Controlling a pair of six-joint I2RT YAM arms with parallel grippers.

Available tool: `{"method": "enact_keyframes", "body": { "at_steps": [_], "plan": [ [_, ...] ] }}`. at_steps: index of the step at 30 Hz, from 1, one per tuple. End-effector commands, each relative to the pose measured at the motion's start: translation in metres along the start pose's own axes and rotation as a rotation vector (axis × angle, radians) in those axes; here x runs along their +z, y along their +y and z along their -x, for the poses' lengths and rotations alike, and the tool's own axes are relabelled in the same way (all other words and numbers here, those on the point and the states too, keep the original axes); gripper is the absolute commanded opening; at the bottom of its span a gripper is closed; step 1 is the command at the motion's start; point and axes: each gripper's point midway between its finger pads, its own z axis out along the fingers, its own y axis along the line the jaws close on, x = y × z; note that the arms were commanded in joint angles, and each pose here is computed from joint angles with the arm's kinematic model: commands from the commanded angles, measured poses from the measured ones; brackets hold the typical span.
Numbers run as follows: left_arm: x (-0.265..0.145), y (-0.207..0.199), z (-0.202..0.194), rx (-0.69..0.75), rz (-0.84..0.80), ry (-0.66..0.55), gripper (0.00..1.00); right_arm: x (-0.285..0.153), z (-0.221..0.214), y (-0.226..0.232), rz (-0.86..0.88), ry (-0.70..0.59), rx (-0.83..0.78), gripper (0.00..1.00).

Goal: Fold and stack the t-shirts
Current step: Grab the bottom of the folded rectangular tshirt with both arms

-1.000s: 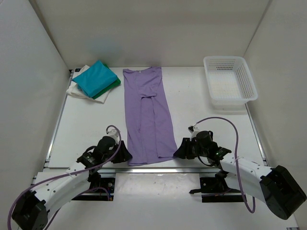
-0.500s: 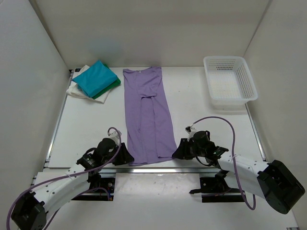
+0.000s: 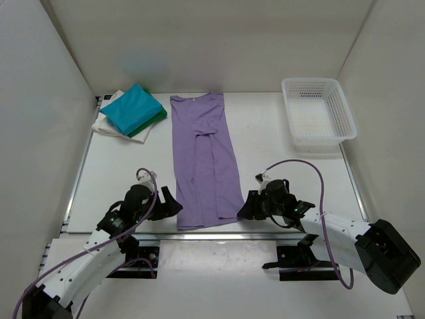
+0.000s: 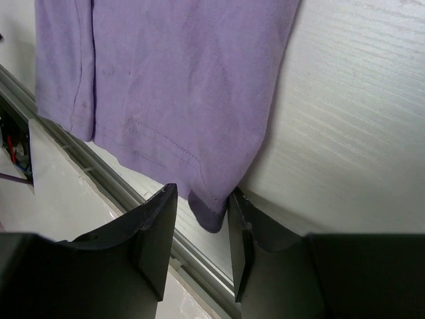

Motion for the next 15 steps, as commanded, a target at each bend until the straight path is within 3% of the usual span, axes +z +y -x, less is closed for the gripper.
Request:
{"method": "enact_keyframes", "body": {
  "at_steps": [1, 4, 9, 11, 13, 15],
  "plan": [
    [-0.020, -0.006, 0.037, 0.008, 0.020, -0.122, 0.98, 0.000, 0.018, 0.006, -0.001, -0.044, -0.043, 0.34],
    [-0.038, -0.006, 0.069, 0.001, 0.058, -0.233, 0.98, -0.001, 0.021, 0.003, -0.009, -0.054, -0.047, 0.36],
    [-0.080, -0.056, 0.154, 0.127, -0.023, -0.455, 0.98, -0.003, 0.021, 0.003, -0.001, -0.051, -0.044, 0.39],
    [-0.079, -0.071, 0.173, 0.189, -0.001, -0.456, 0.99, -0.004, 0.022, 0.004, -0.003, -0.054, -0.052, 0.38],
    [-0.058, -0.073, 0.174, 0.239, 0.163, -0.371, 0.99, -0.004, 0.022, -0.001, -0.022, -0.056, -0.053, 0.38],
    [-0.056, -0.091, 0.190, 0.256, 0.230, -0.371, 0.98, -0.005, 0.021, -0.002, -0.023, -0.058, -0.047, 0.38]
  ]
}}
